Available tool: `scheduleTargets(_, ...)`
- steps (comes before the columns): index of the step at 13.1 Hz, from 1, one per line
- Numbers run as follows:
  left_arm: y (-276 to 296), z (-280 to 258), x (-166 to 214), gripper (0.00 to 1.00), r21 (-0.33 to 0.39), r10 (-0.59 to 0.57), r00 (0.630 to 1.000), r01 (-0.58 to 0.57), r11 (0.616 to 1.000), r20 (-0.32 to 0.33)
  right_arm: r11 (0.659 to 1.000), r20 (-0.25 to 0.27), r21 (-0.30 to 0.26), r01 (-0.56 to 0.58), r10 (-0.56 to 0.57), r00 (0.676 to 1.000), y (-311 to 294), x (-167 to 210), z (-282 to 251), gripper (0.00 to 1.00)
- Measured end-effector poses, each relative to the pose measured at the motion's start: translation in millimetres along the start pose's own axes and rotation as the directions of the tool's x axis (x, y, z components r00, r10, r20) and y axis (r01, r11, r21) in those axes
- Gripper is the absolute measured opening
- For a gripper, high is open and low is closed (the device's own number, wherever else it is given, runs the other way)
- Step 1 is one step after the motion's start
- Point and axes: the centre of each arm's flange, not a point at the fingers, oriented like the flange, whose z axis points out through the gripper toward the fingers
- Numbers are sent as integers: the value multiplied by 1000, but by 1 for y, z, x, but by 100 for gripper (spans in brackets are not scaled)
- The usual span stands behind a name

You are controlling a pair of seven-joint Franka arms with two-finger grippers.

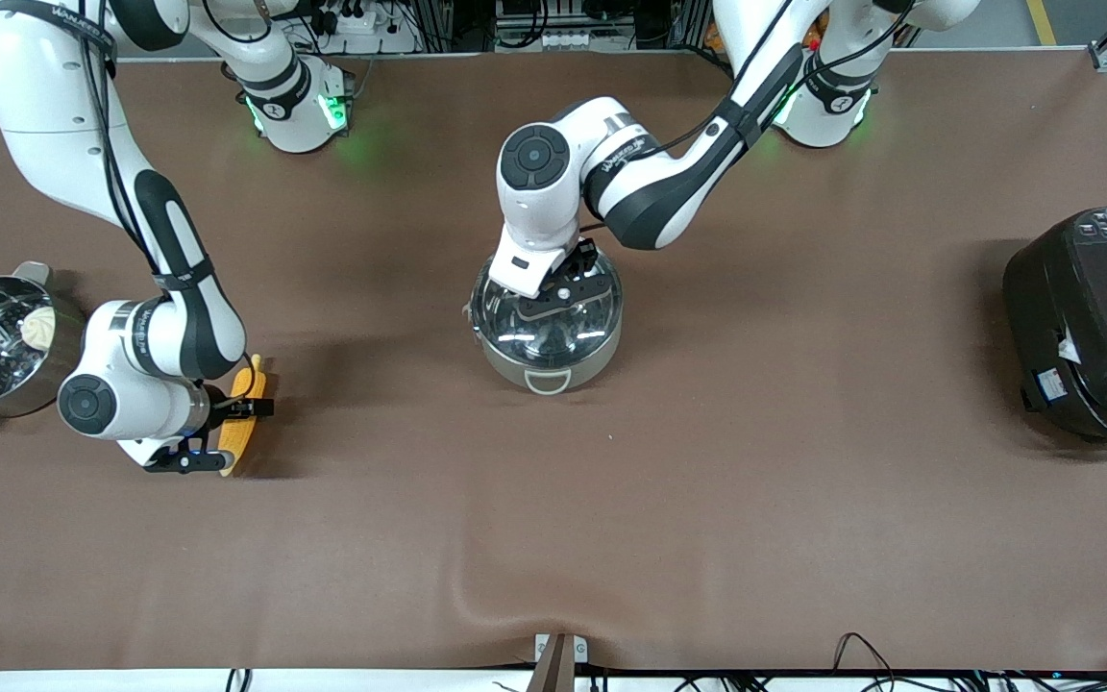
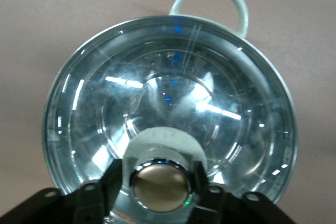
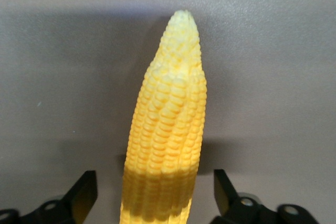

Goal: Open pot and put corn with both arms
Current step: 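Lift the glass lid with the left gripper while the right gripper lifts the corn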

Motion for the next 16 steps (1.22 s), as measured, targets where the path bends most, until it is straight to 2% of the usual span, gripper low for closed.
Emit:
scheduleTargets(4,1,-1,1,50,-3,-11,1000,11,1000,-1,997,-14,-16,74,-74,997,3,-2,6,45)
scheduleTargets(7,-5,-30,11,50,-32,-57,998,56,998,-22,994,-16,-16,107,-107,994,4,-2,5,43)
scheduleTargets(9,-26,-78,33,50,-48,-96,994,94,994,-59,993,-18,-16,114,-114,993,3,-2,0,43)
scheduleTargets(11,-62,-126,57,50,-29,-119,990,117,993,-80,992,-24,-12,125,-125,992,-3,-4,-18,43)
scheduleTargets(13,-98,-159,80,50,-6,-129,987,129,992,-91,987,-35,0,162,-162,986,-28,-7,-44,42)
scheduleTargets(14,-116,-168,94,50,0,-132,987,133,991,-94,982,-42,7,190,-189,981,-47,-9,-58,37)
scheduleTargets(16,-153,-169,128,50,21,-162,983,165,986,-91,969,-60,22,246,-244,968,-88,-16,-81,37)
